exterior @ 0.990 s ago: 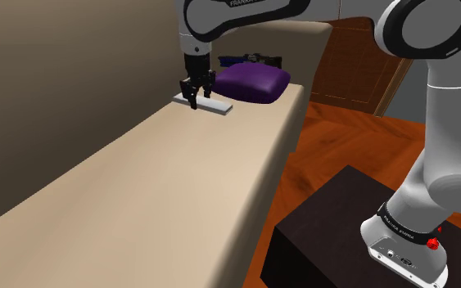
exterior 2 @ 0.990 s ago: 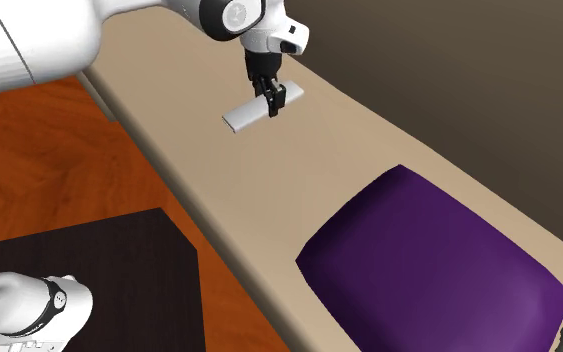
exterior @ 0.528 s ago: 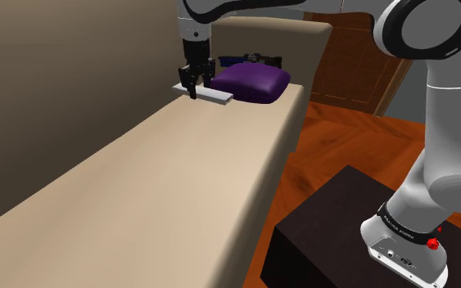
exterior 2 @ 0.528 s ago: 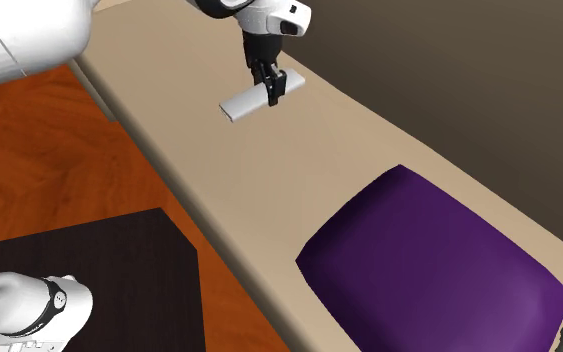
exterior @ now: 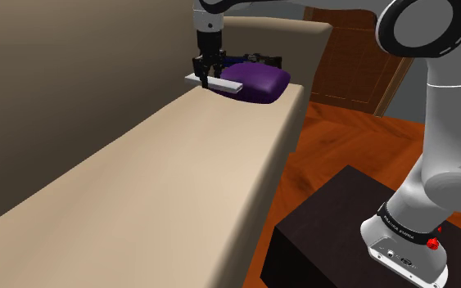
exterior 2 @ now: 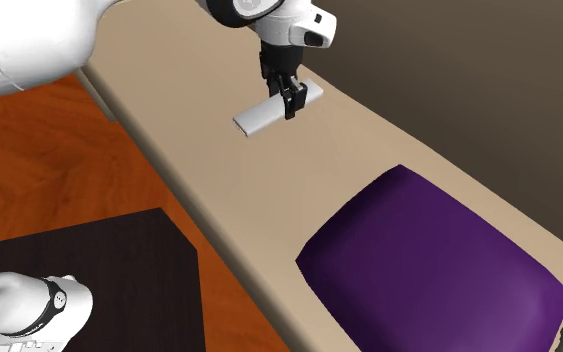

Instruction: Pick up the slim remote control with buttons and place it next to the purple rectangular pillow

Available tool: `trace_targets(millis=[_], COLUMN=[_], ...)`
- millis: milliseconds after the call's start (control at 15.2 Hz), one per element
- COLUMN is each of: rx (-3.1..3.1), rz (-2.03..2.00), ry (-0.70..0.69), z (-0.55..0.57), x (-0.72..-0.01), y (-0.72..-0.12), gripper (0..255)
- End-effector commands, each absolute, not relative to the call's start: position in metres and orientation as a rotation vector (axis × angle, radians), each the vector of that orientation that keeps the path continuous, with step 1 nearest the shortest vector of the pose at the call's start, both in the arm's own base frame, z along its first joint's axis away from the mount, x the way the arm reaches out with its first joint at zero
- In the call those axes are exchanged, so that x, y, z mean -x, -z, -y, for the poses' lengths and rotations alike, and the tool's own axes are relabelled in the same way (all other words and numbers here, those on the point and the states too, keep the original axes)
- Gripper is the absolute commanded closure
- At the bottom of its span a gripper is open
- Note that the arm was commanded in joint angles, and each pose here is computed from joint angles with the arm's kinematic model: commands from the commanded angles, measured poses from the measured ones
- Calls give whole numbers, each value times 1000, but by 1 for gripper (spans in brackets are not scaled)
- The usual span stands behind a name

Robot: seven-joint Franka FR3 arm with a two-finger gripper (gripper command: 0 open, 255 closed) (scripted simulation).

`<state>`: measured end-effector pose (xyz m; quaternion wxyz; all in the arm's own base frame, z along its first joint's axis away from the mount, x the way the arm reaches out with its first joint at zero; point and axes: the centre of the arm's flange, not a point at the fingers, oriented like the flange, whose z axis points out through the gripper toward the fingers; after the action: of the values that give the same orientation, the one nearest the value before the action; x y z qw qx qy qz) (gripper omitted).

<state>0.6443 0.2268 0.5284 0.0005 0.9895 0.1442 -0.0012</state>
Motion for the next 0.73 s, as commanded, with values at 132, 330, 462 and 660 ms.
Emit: trace_targets(millis=[132,330,462,660], rx=[-3108,-3108,-3108,-3108], rz=[-455,-455,-455,-455], ry=[3,3,3,3], z=[-177,-153,-153,-153], x=[-662,-671,-671,-671], y=[-529,-524,-513,-498], gripper=[255,255,255,255])
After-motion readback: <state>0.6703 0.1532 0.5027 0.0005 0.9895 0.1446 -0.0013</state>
